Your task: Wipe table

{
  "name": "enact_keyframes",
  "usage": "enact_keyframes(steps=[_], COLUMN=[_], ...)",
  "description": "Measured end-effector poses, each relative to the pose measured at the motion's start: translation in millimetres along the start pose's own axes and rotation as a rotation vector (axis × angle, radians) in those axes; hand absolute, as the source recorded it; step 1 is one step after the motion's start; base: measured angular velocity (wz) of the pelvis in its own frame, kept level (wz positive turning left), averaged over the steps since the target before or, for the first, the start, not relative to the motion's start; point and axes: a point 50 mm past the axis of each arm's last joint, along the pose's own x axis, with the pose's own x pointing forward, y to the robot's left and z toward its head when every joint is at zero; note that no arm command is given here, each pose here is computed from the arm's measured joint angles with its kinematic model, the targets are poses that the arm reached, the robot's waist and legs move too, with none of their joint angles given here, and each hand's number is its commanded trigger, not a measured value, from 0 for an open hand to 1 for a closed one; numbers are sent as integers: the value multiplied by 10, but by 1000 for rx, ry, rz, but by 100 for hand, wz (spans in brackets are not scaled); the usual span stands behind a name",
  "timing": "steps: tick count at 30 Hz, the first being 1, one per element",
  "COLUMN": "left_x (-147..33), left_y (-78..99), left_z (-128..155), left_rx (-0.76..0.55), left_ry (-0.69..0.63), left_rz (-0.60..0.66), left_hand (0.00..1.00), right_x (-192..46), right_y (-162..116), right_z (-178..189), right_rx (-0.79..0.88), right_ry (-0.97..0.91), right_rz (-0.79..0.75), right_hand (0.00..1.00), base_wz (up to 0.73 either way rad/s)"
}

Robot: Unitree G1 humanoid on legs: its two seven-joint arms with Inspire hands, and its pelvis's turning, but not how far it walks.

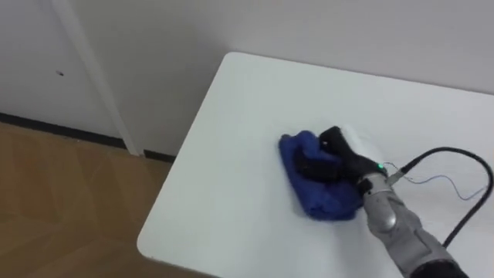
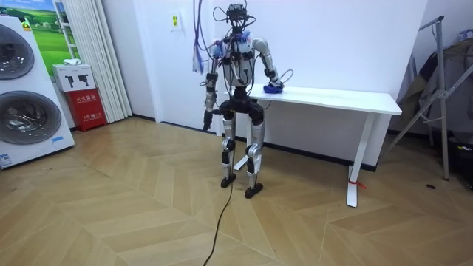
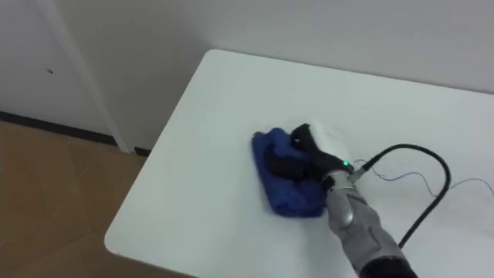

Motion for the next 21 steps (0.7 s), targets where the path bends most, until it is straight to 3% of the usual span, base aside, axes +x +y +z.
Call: enact_keyframes(steps=[7, 16, 21], left_x=[-28, -26, -24], left_y=[206, 430, 448], left_z=[-233, -177, -133], left_rx=[-75, -170, -166], left_ry=[73, 29, 7], left_rz=[69, 154, 163], left_hand=[0, 0, 0], right_x=[-231, -669, -788], right_y=[-220, -304, -316], right_z=[-612, -1175, -1294], right_rx=[-28, -70, -69], right_ry=[196, 377, 426], right_rz=[-145, -258, -274], right_hand=[100, 100, 100], base_wz=[10, -3, 10])
